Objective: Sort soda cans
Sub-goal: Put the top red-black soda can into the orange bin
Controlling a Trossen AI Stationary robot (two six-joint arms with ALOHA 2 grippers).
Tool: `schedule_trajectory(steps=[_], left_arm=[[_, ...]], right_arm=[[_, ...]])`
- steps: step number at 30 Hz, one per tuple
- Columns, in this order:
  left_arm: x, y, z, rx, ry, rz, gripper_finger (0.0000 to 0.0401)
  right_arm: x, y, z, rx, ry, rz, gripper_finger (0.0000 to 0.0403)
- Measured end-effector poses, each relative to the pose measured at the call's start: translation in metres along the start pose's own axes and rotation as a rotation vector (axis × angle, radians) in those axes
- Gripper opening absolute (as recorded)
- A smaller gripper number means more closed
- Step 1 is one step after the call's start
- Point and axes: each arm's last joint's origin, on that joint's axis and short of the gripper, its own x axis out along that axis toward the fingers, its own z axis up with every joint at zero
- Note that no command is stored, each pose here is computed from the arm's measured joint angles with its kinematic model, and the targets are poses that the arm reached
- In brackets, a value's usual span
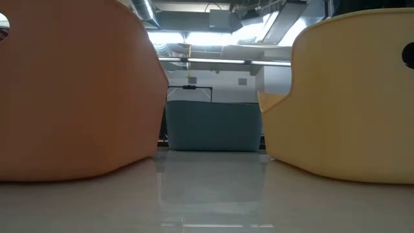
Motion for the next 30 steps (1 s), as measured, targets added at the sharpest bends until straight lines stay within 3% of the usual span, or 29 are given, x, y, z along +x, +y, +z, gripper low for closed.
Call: schedule_trajectory(steps=[9, 16, 19, 30], left_arm=[[0.000, 0.000, 0.000, 0.000, 0.000, 0.001, 0.0388], [0.000, 0.000, 0.000, 0.004, 0.000, 0.000, 0.0388], [0.000, 0.000, 0.000, 0.005, 0.000, 0.001, 0.0388], [0.001, -0.001, -0.001, -0.004, 0.004, 0.005, 0.0388]], right_arm=[[0.021, -0.003, -0.001, 0.016, 0.085, 0.010, 0.0353], [0.022, -0.002, 0.000, 0.008, 0.077, 0.023, 0.0284], [0.021, -0.001, 0.000, -0.012, 0.075, 0.026, 0.0283], [-0.020, 0.015, -0.004, -0.109, -0.013, 0.156, 0.0283]])
